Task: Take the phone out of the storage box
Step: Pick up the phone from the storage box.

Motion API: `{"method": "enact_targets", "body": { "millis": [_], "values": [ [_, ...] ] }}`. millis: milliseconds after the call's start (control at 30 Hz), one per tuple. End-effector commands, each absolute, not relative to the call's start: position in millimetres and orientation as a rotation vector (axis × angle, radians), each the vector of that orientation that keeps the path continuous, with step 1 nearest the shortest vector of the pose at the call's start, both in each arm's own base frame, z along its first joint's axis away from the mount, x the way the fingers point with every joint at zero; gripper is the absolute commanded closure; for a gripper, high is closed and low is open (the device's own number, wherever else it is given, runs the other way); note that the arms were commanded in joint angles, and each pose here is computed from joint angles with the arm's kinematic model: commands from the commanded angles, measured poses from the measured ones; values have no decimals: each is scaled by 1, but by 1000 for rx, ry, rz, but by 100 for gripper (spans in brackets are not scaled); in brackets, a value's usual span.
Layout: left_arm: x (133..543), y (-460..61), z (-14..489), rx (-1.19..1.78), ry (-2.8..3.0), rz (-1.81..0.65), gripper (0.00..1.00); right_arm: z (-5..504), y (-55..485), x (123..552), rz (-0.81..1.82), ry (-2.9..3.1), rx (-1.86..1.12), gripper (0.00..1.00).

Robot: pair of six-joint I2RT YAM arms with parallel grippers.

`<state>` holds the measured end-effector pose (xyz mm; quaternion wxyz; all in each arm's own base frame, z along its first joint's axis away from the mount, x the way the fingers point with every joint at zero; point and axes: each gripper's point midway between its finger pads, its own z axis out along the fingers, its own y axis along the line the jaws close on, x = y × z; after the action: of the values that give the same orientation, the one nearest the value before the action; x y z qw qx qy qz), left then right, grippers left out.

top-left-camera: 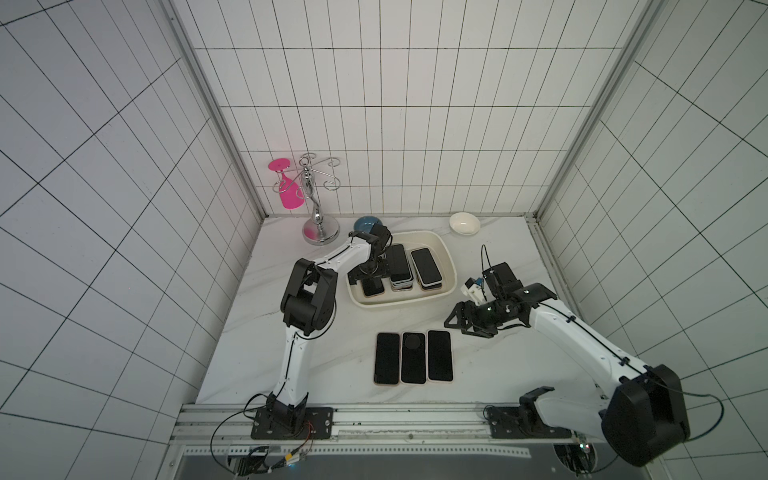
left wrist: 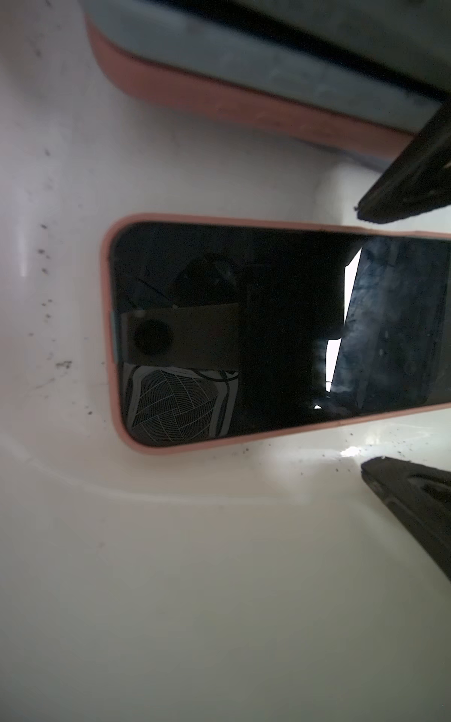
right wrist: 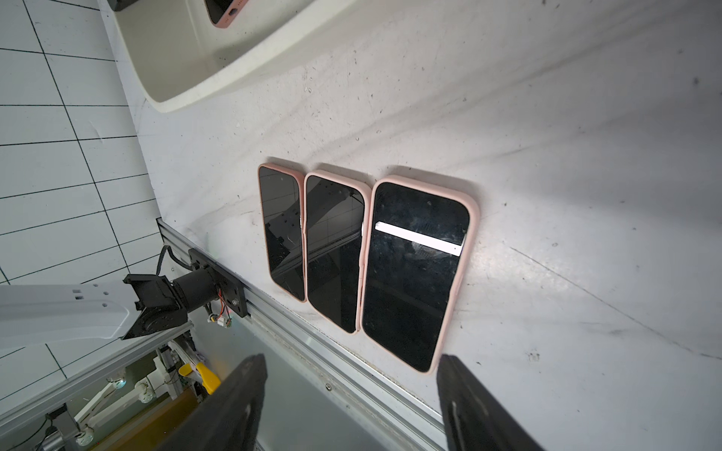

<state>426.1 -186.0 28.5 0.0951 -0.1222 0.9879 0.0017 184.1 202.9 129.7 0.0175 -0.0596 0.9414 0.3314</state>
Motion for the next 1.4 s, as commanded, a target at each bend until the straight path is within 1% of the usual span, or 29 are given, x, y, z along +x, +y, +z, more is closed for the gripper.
{"method": "enact_targets", "body": {
  "millis": [0, 100, 267, 500, 800, 967, 1167, 1367],
  "values": [
    [429, -187, 17, -370, 2940, 15, 2, 139, 204, 191, 1025, 2901, -215, 27],
    [428, -185, 8, -364, 2955, 32, 2, 135, 204, 191, 1022, 2911, -213, 28],
    [429, -188, -5, -351, 2985, -13, 3, 134, 205, 193, 1026, 2913, -213, 28],
    [430, -185, -15, -265, 3010, -29, 11, 135, 204, 192, 1026, 2911, -215, 29],
    [436, -170, -23, -160, 3040, 1, 25, 133, 203, 189, 1024, 2910, -211, 29],
    [442, -178, -8, -126, 3006, -70, 30, 131, 203, 189, 1023, 2913, -207, 30],
    [452, -186, 33, -65, 2925, -144, 38, 137, 206, 195, 1029, 2890, -220, 30],
    [452, -185, 71, 10, 2874, -145, 39, 151, 210, 214, 1035, 2840, -236, 30]
  ]
}}
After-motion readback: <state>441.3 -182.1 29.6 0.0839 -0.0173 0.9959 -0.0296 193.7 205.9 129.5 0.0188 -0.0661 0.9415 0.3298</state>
